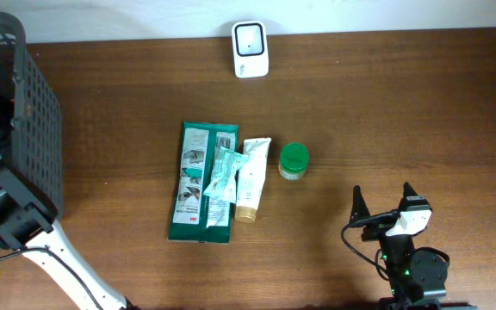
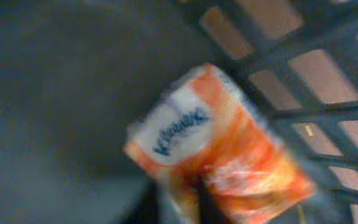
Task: Scan the item barcode
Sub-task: 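Grasp the orange Kleenex tissue pack in the basket with the left gripper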
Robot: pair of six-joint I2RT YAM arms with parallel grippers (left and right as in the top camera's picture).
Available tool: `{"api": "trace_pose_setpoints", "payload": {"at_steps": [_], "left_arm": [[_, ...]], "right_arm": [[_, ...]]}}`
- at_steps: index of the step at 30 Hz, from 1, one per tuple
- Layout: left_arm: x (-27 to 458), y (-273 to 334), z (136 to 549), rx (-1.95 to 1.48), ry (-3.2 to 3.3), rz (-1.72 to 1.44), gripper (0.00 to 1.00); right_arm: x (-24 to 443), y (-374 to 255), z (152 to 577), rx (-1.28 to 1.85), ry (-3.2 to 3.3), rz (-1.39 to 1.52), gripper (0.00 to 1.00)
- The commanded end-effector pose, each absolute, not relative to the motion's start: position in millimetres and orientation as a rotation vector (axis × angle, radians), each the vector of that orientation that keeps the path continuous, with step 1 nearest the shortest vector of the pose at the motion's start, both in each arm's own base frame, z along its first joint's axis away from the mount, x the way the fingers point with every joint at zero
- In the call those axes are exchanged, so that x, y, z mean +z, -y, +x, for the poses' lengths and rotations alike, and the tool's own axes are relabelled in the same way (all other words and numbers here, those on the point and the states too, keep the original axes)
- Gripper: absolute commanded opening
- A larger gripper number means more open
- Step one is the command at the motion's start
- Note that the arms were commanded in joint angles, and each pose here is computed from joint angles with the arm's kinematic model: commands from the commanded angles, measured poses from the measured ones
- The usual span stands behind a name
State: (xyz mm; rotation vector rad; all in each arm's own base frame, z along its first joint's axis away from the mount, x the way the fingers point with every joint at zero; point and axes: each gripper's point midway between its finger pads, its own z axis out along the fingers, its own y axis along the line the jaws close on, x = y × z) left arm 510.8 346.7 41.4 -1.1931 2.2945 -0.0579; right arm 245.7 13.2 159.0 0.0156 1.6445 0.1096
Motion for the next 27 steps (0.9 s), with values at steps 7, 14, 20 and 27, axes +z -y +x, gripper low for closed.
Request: {"api": "trace_pose_setpoints", "payload": {"at_steps": [7,14,20,27], "left_arm": [[112,-330,490,-0.028,-2.309,-1.169,0.00],[166,-313,460,-0.007,-2.323,-1.185,0.00],[64,-319,468,-0.039,-2.452,-1.262,0.67],[24,-324,476,-0.042,-2.468,-1.271,0.50]], "right_arm": [[156,-14,246,0.112,-1.648,0.019,0.98],[156,-14,246,0.112,-1.648,0.019,0.98],[156,-14,246,0.112,-1.648,0.019,0.98],[156,-14,246,0.112,-1.648,0.019,0.98]]}}
